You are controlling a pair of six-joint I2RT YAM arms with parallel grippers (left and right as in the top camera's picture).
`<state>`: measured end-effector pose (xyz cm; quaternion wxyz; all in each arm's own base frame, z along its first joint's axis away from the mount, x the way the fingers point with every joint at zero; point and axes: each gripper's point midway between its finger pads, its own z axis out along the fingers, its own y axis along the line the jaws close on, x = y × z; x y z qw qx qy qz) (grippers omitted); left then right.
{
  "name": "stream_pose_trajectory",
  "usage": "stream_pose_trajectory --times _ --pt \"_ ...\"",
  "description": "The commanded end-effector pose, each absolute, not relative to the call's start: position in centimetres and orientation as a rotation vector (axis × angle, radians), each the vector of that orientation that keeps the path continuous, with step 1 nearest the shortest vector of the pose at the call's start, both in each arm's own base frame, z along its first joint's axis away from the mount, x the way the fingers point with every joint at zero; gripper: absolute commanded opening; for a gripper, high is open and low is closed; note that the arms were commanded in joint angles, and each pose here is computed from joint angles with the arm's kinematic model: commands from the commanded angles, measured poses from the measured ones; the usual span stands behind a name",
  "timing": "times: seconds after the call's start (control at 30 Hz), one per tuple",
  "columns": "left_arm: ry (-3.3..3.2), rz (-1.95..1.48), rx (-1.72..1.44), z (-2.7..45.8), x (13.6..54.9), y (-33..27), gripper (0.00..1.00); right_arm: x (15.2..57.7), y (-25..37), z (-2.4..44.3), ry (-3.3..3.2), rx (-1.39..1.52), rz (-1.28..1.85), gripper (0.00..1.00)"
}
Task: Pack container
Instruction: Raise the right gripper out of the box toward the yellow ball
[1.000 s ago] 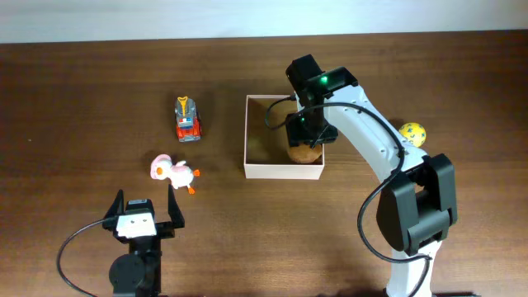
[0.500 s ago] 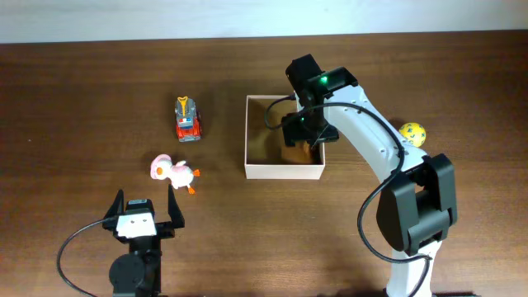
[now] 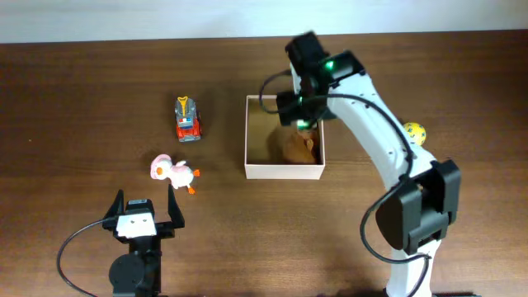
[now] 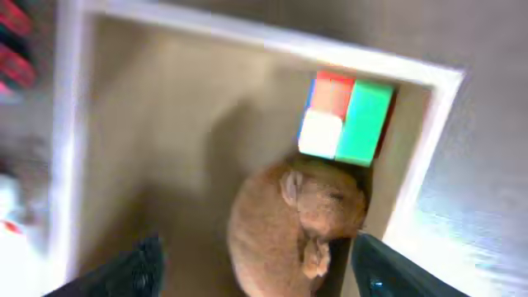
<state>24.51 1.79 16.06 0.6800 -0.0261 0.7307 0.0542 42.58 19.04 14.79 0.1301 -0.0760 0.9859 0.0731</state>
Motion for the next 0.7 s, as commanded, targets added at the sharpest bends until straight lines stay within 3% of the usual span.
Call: stream_pose_trajectory --times 0.0,0.13,0.2,0.67 --pt "1.641 0.146 -0.058 15.9 24.5 2.1 0.99 45.1 16.8 19.0 2.773 -0.074 0.225 0.76" --pt "1.641 0.146 -0.058 15.9 24.5 2.1 0.99 46.4 12.5 22.5 2.724 0.045 0.213 0.85" --pt "1.641 0.146 -0.058 15.9 24.5 2.1 0.99 46.5 10.2 23.6 2.714 0.083 0.195 1.00" --pt "1.641 0.146 -0.058 15.9 24.5 2.1 0.99 44.3 -1.3 24.1 2.785 0.379 0.043 0.99"
